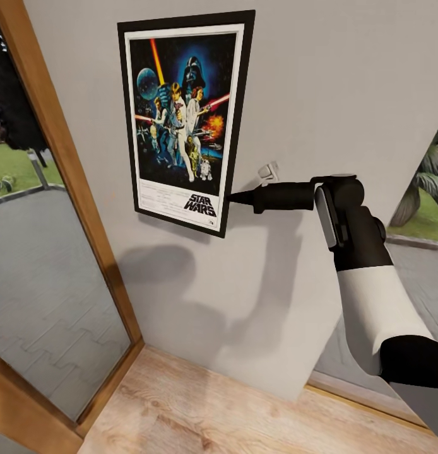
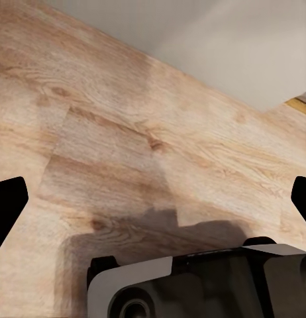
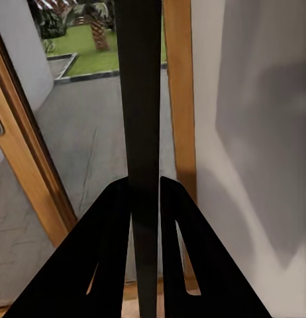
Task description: Pick up the poster from the kitchen countertop and hang it on one of the wall nails in the kitchen.
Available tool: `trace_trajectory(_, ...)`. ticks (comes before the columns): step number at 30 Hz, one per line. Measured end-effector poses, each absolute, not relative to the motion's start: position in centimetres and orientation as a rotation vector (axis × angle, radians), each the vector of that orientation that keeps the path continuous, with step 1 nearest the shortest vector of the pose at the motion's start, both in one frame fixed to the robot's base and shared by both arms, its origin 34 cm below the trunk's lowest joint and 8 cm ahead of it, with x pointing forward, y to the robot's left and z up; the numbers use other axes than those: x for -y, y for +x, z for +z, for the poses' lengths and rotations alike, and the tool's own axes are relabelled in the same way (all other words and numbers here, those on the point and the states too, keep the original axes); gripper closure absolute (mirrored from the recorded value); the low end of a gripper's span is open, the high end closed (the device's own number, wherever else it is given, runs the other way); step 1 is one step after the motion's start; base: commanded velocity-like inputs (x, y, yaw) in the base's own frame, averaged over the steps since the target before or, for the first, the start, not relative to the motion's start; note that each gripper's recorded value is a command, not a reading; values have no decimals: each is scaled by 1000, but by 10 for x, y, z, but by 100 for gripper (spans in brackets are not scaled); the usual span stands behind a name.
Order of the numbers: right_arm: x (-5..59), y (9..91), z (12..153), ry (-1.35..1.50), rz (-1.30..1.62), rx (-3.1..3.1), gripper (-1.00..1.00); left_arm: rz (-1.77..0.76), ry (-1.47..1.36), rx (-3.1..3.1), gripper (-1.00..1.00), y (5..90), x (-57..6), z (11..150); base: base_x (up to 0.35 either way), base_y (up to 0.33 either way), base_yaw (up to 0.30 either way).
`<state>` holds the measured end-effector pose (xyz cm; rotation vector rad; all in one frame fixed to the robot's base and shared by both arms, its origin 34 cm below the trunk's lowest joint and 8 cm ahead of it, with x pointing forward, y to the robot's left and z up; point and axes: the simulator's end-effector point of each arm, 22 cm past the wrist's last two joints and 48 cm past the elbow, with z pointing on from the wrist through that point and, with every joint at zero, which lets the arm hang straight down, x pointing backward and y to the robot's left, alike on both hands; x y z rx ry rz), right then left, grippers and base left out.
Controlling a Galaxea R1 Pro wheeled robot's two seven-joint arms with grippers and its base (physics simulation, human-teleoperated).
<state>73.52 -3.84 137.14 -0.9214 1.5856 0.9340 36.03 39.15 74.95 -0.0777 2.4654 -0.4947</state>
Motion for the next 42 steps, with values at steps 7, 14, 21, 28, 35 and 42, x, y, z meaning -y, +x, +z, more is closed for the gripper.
trace_trajectory(7,38,735,1371,-921,935,-1586,100,-495,-78,-2465,-100,360,-391,749,17,0,0)
trace_trajectory(14,38,735,1371,-921,935,-1586,100,-495,-78,-2465,-100,360,-392,750,79,0,0)
trace_trajectory(21,38,735,1370,-921,936,-1587,100,-495,-78,-2465,-100,360,-392,750,75,0,0)
trace_trajectory(28,38,735,1370,-921,936,-1588,100,-495,-78,-2465,-100,360,-391,749,5,0,0)
trace_trajectory(35,38,735,1370,-921,936,-1587,100,-494,-77,-2465,-100,361,-392,750,64,0,0)
trace_trajectory(42,38,735,1370,-921,936,-1587,100,-494,-77,-2465,-100,361,-392,750,45,0,0)
